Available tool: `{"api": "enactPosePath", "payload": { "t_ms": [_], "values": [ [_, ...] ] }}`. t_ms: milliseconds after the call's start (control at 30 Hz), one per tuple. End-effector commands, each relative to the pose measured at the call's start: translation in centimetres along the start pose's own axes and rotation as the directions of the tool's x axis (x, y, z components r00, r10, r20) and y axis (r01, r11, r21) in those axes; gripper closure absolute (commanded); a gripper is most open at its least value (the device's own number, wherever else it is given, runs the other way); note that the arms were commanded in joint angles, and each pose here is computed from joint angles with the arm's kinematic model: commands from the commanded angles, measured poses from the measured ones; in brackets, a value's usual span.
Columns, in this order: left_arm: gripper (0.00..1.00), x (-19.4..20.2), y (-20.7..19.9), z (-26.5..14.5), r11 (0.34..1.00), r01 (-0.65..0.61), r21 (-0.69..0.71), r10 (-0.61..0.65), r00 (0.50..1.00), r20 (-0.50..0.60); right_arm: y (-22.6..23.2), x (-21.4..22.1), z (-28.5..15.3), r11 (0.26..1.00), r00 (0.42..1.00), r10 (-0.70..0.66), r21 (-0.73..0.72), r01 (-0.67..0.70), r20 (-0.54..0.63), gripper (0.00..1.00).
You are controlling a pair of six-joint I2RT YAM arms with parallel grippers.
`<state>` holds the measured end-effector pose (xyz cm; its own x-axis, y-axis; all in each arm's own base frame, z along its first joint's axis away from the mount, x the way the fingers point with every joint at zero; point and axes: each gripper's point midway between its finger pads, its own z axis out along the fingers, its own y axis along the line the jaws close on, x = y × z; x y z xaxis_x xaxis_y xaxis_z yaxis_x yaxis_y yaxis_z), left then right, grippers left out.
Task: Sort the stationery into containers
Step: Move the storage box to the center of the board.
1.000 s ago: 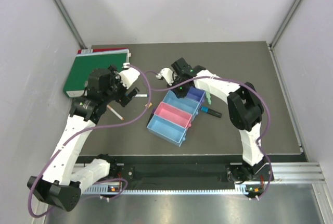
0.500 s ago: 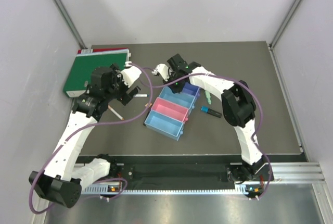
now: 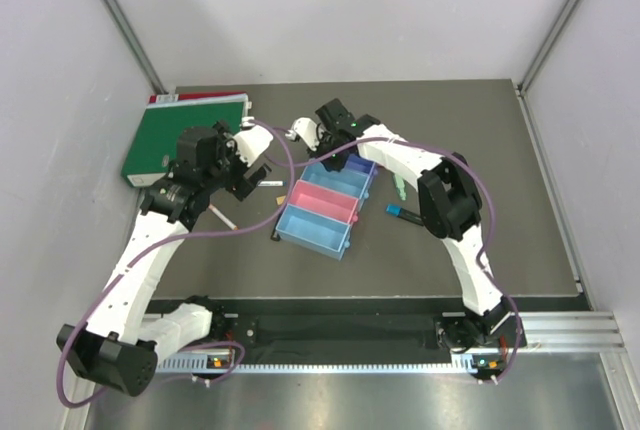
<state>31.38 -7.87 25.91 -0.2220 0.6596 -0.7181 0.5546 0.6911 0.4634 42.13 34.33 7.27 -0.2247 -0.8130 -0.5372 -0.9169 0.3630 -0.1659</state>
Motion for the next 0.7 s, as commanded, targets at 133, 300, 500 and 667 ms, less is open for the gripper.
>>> {"api": "enactPosePath", "payload": {
  "t_ms": [133,300,500,667],
  "values": [
    [0.01,-2.3,1.7,0.1,0.998,-0.012,-0.054,0.016,0.997,0.071,-4.2,-3.5,0.8,0.982,0.989,-0.117,0.157,0.103,0.084,1.0],
    [0.01,-2.3,1.7,0.3,0.999,-0.017,-0.052,0.02,0.997,0.069,-4.8,-3.9,1.4,0.979,0.987,-0.135,0.169,0.118,0.093,1.0],
    [0.01,-2.2,1.6,0.4,0.999,-0.015,-0.049,0.018,0.998,0.066,-6.3,-4.8,1.7,0.966,0.984,-0.145,0.23,0.117,0.106,1.0],
    [0.01,-1.9,1.5,0.6,0.999,-0.015,-0.046,0.018,0.998,0.059,-9.7,-4.9,1.4,0.944,0.989,-0.072,0.328,0.027,0.126,1.0]
  ]
}}
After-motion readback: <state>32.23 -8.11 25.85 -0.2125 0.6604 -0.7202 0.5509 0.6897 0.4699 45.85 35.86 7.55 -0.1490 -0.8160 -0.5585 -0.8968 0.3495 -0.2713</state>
